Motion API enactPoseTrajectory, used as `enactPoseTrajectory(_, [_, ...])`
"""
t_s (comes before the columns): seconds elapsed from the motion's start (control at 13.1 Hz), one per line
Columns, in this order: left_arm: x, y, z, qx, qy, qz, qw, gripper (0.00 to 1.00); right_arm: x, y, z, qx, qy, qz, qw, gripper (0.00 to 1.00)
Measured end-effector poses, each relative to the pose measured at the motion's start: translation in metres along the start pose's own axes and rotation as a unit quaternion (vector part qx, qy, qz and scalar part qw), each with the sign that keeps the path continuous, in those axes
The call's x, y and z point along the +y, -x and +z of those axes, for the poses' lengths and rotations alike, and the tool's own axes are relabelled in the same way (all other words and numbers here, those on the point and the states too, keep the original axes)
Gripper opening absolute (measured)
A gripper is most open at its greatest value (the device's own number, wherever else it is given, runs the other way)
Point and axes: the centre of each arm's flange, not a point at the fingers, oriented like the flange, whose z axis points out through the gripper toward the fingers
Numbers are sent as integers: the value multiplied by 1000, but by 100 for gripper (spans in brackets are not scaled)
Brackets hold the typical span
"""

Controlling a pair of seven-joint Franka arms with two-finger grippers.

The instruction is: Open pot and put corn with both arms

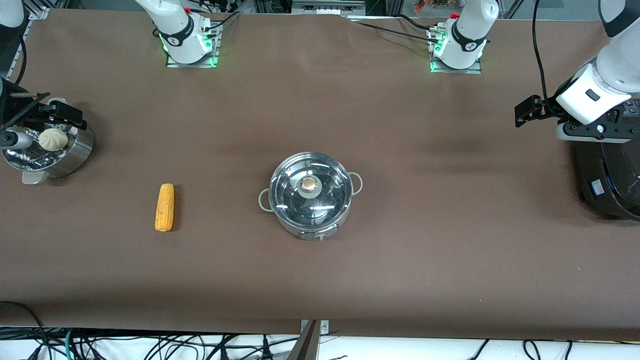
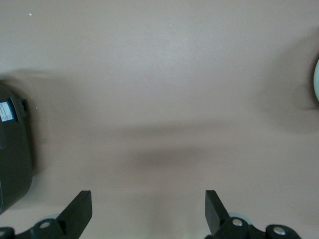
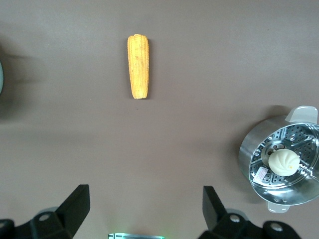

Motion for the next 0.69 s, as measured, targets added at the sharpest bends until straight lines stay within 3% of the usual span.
enactPoseTrajectory(0.38, [15, 0, -1, 1, 16, 10, 1000, 100, 0, 0, 0, 0, 0, 0, 1000, 100])
enactPoseTrajectory(0.69, [128, -23, 1, 5, 49, 59, 997, 100, 3, -1, 1, 1, 0, 1, 1000, 100])
